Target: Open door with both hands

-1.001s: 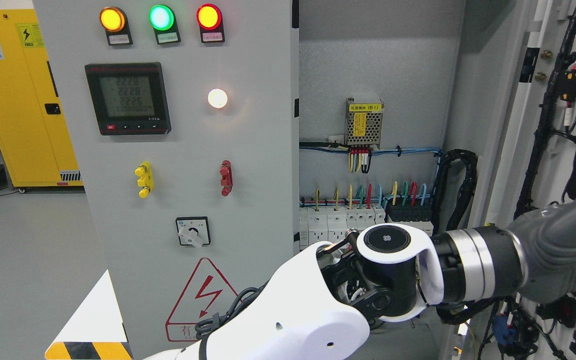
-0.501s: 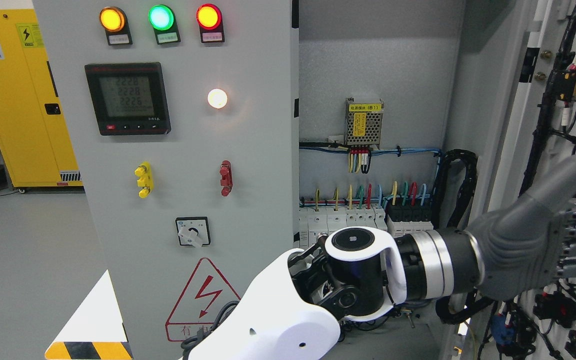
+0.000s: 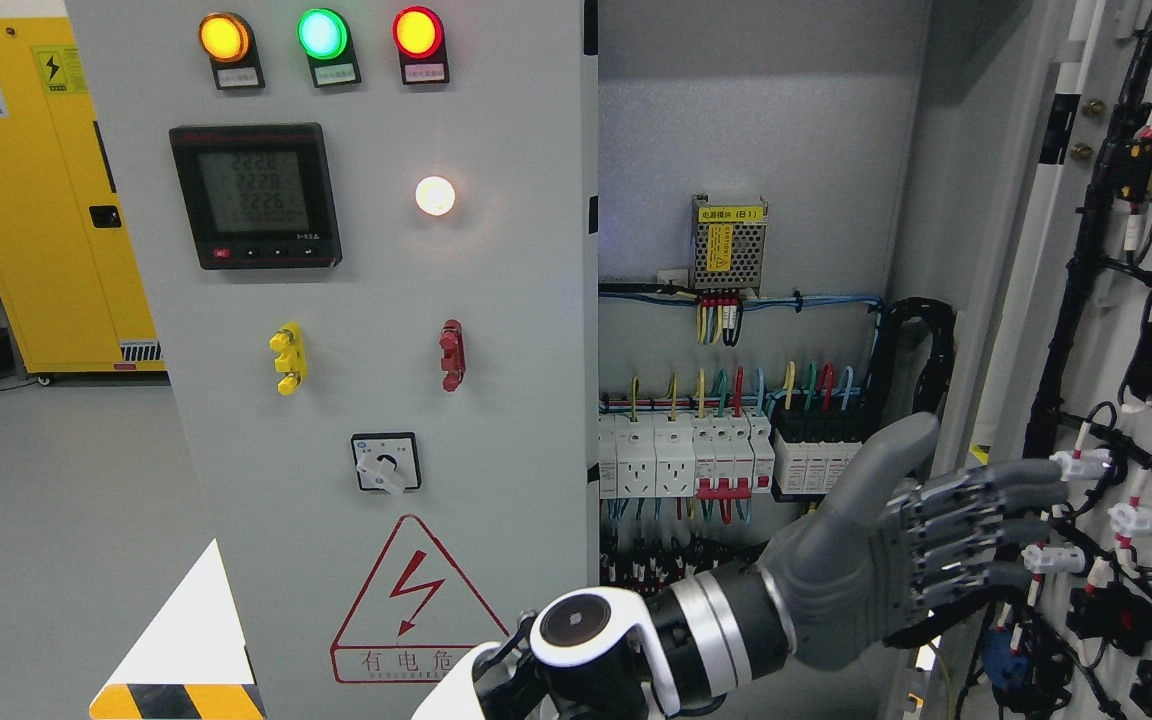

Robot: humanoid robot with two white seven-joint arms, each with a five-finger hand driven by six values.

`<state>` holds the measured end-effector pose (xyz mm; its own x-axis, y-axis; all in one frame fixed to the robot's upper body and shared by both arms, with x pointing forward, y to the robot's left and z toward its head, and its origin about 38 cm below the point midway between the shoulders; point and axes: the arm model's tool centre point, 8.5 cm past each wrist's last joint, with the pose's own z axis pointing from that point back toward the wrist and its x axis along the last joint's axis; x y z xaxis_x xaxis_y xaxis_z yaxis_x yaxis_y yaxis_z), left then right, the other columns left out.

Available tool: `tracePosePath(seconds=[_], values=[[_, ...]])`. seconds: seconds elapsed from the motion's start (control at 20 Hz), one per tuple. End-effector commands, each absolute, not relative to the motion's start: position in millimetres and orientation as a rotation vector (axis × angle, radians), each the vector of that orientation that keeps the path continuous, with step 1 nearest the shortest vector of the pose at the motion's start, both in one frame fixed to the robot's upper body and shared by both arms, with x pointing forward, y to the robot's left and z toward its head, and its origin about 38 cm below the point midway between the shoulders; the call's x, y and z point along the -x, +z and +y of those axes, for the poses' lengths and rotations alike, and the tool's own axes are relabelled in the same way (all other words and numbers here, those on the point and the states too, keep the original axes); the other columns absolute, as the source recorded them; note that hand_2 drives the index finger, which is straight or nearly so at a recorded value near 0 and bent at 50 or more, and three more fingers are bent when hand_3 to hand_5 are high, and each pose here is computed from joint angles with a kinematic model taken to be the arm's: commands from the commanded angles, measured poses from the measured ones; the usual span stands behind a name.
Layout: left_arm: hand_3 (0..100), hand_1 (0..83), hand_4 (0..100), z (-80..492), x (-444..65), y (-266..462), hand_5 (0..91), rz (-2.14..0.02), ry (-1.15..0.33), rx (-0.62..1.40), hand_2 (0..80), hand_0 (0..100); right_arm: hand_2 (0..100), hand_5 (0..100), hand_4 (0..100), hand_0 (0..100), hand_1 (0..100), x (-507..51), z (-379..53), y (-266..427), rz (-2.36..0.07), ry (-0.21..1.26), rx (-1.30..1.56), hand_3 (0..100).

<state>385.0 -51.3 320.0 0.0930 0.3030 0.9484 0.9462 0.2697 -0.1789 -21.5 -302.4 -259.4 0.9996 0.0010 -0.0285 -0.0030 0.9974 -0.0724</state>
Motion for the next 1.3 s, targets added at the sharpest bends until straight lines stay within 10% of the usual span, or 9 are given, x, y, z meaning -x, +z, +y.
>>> tracePosePath(seconds=[0.0,1.25], values=[[0,0.0,0,16.4,-365.3,223.7,0.0,-1.476,-0.551,1.093,0.0,0,0,0,0,20,12,21.1,-303.8,-259.2,0.023,-0.039,0.074,0],[0,0.0,0,244.0,-184.5,-200.9,0.0,-0.695,0.162,0.289,0.0,0,0,0,0,20,12,20.0,-303.8,-259.2,0.020,-0.039,0.074,0]])
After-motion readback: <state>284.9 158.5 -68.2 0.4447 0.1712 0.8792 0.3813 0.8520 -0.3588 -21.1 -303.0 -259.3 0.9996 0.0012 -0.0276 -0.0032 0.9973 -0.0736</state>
